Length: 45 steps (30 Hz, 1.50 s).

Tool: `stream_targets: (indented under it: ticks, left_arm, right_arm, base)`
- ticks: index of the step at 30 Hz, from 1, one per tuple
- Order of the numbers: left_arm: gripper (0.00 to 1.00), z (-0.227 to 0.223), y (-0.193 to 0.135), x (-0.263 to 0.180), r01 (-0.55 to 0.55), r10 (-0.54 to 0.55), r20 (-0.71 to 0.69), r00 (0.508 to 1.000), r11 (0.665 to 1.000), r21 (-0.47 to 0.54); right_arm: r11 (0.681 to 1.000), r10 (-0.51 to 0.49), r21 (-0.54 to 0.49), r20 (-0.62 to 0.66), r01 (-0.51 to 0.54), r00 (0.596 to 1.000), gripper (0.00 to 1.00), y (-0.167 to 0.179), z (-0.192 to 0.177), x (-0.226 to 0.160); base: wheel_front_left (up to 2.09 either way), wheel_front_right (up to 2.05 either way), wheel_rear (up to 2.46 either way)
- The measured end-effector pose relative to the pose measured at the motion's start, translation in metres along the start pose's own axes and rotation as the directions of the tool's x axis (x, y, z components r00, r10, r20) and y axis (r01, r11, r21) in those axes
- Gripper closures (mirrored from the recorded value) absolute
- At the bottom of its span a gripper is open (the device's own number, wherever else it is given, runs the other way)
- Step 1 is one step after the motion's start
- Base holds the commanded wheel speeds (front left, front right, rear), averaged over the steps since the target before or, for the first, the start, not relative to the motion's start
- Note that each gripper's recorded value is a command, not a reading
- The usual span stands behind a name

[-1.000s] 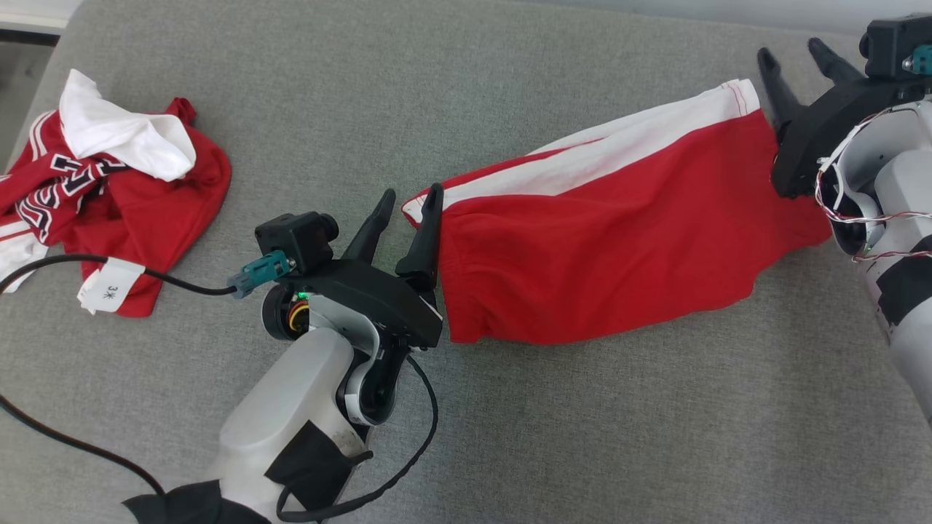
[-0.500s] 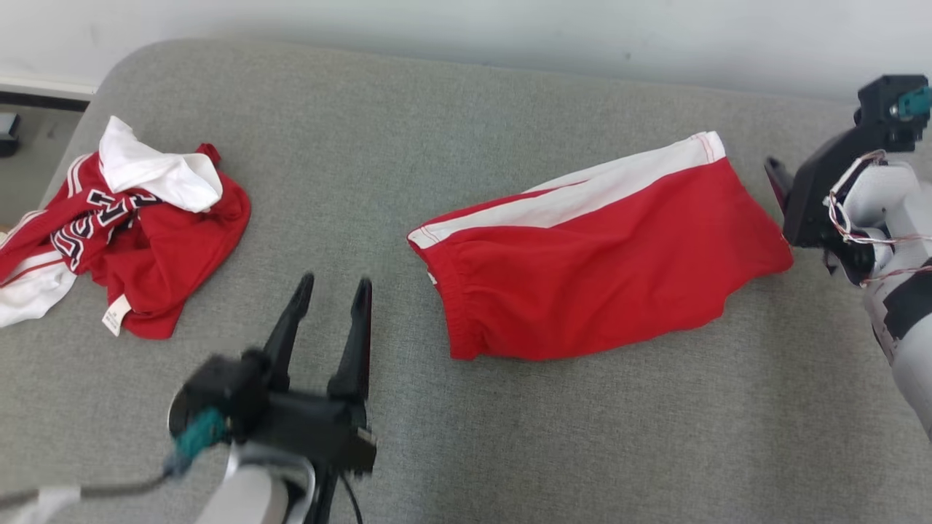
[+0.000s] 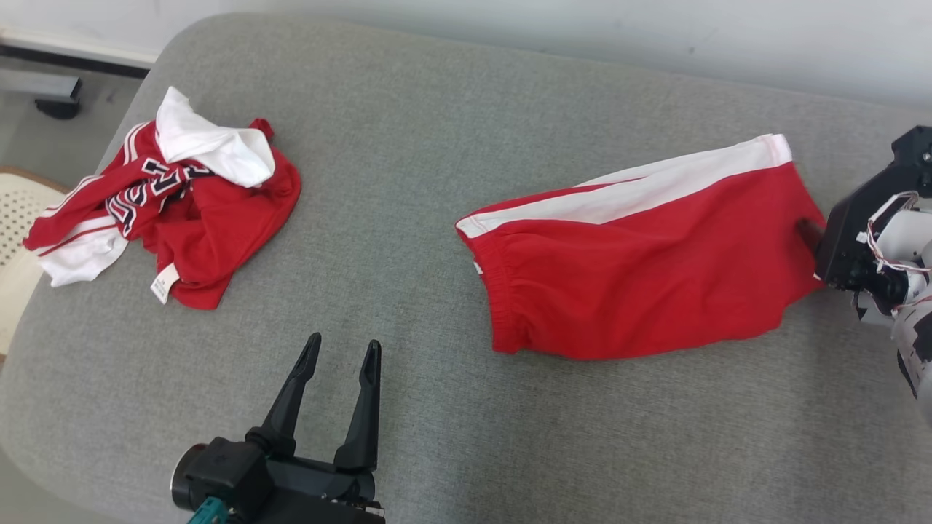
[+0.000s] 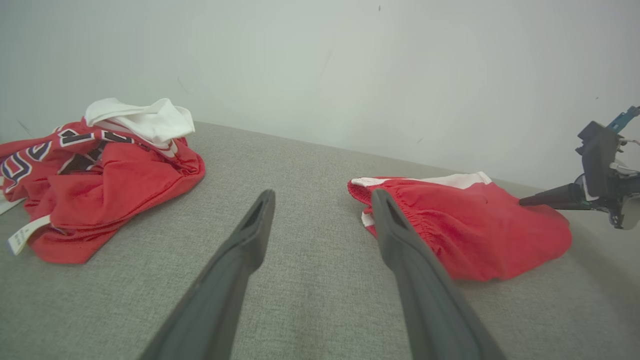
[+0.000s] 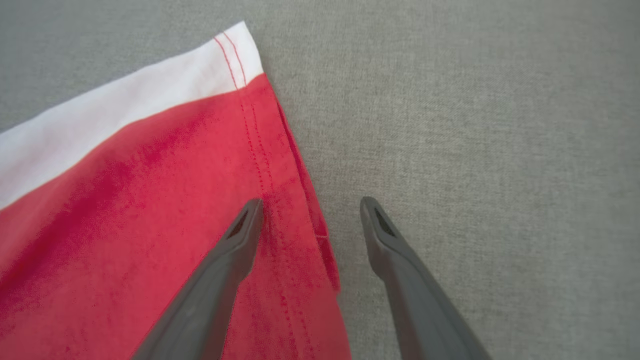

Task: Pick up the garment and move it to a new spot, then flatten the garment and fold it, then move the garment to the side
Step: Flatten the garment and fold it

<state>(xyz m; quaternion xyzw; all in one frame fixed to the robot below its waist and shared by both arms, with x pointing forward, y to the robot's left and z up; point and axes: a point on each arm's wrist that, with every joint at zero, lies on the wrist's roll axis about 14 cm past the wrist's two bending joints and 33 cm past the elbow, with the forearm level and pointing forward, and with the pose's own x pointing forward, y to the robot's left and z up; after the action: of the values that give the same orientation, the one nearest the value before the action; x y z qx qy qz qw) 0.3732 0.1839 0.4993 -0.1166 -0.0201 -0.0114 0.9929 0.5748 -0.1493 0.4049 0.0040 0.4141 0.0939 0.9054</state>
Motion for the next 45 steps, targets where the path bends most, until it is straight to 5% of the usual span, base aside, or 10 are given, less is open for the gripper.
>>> stream_targets:
  ticks: [9, 10, 11, 14, 33, 45]
  left_arm:
    - [0.0, -0.008, 0.007, -0.003, -0.03, 0.03, -0.019, 0.999, 1.0, -0.005]
    - [0.0, -0.008, 0.007, -0.003, -0.031, 0.03, -0.019, 0.999, 1.0, -0.007]
    - [0.0, -0.008, 0.007, -0.003, -0.027, 0.027, -0.02, 0.999, 1.0, -0.01]
    - [0.0, -0.011, 0.005, -0.003, -0.023, 0.023, -0.027, 0.999, 1.0, -0.018]
    - [0.0, -0.01, 0.002, -0.01, -0.009, 0.008, -0.024, 1.0, 0.999, -0.035]
    - [0.0, -0.005, -0.016, -0.02, 0.046, -0.047, -0.01, 0.999, 0.997, -0.068]
  right_arm:
    - [0.999, 0.031, 0.037, -0.134, -0.027, 0.99, 0.0, 0.011, -0.023, 0.015]
    - [0.999, 0.035, 0.042, -0.143, -0.029, 0.989, 0.18, 0.013, -0.024, 0.015]
    - [0.999, 0.035, 0.04, -0.151, -0.03, 0.988, 0.54, 0.013, -0.026, 0.014]
    - [0.999, 0.037, 0.044, -0.164, -0.03, 0.986, 1.0, 0.014, -0.029, 0.014]
    - [0.998, -0.025, 0.063, 0.005, 0.025, 1.0, 1.0, -0.007, -0.02, -0.008]
    - [0.983, -0.161, 0.11, 0.141, 0.146, 0.977, 1.0, -0.063, -0.028, -0.062]
  base:
    - [0.0, 0.0, 0.0]
    - [0.0, 0.0, 0.0]
    - [0.0, 0.0, 0.0]
    - [0.0, 0.0, 0.0]
    - [0.0, 0.0, 0.0]
    - [0.0, 0.0, 0.0]
